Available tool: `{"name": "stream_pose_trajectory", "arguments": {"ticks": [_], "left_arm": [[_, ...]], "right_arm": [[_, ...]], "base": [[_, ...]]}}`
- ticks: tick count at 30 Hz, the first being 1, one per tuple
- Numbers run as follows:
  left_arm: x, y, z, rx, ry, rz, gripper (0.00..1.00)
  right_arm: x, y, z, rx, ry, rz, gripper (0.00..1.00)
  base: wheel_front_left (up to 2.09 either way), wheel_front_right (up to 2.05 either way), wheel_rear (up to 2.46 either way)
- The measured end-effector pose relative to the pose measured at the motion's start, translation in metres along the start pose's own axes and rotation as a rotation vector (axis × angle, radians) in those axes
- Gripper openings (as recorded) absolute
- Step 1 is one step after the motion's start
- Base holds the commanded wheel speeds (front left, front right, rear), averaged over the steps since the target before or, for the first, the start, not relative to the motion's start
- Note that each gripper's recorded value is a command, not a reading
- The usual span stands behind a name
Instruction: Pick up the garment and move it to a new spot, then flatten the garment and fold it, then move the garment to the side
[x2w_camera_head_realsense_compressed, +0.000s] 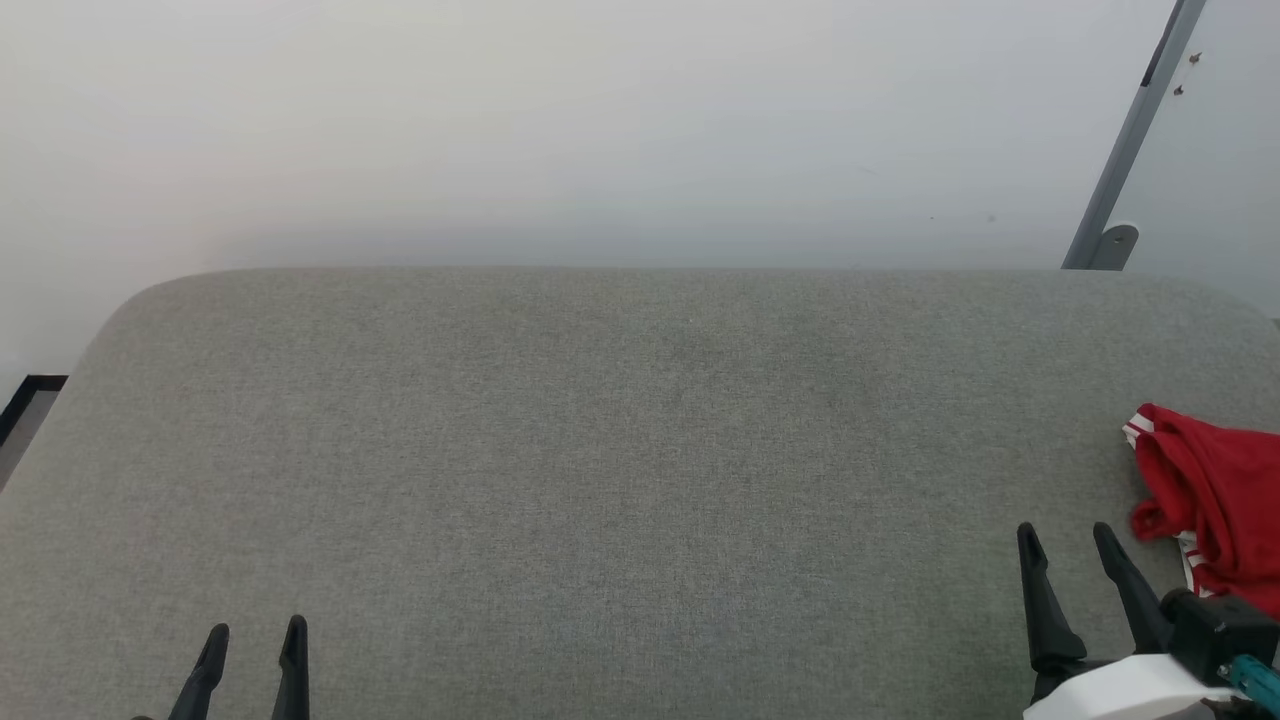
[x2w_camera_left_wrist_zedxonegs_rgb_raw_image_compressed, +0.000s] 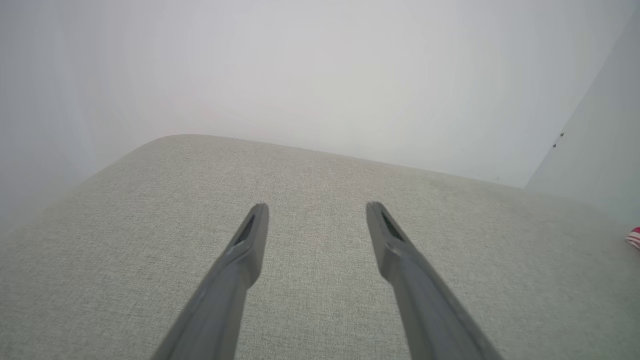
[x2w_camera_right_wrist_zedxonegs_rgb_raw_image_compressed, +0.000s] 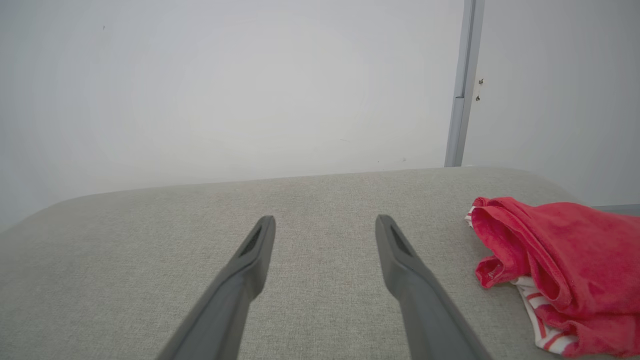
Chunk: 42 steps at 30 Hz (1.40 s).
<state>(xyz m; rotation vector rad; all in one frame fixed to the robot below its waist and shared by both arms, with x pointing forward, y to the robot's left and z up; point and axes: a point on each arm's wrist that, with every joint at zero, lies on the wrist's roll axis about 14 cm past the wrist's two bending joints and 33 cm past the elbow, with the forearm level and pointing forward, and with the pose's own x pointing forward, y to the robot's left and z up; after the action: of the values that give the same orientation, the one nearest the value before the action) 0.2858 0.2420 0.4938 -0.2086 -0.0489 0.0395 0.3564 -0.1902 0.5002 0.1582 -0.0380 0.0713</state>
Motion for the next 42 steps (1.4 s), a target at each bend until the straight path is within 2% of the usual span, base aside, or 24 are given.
{"name": "stream_pose_trajectory", "arguments": {"ticks": [29, 30, 38, 42], "left_arm": [[-0.003, 0.001, -0.002, -0.01, 0.008, 0.002, 1.0], [-0.003, 0.001, -0.002, -0.008, 0.007, 0.002, 0.0], [-0.011, -0.004, -0.031, -0.061, 0.086, 0.029, 0.0], [-0.011, -0.002, -0.035, -0.124, 0.105, 0.05, 0.0]], "right_arm": [[-0.005, 0.008, 0.0, 0.022, 0.01, 0.008, 1.0], [-0.006, 0.008, 0.0, 0.023, 0.012, 0.007, 0.0], [-0.023, 0.002, -0.037, 0.044, 0.126, -0.026, 0.0], [-0.024, -0.001, -0.04, 0.112, 0.141, -0.048, 0.0]], "base": [[0.0, 0.0, 0.0], [0.0, 0.0, 0.0], [0.0, 0.0, 0.0], [0.0, 0.0, 0.0]]}}
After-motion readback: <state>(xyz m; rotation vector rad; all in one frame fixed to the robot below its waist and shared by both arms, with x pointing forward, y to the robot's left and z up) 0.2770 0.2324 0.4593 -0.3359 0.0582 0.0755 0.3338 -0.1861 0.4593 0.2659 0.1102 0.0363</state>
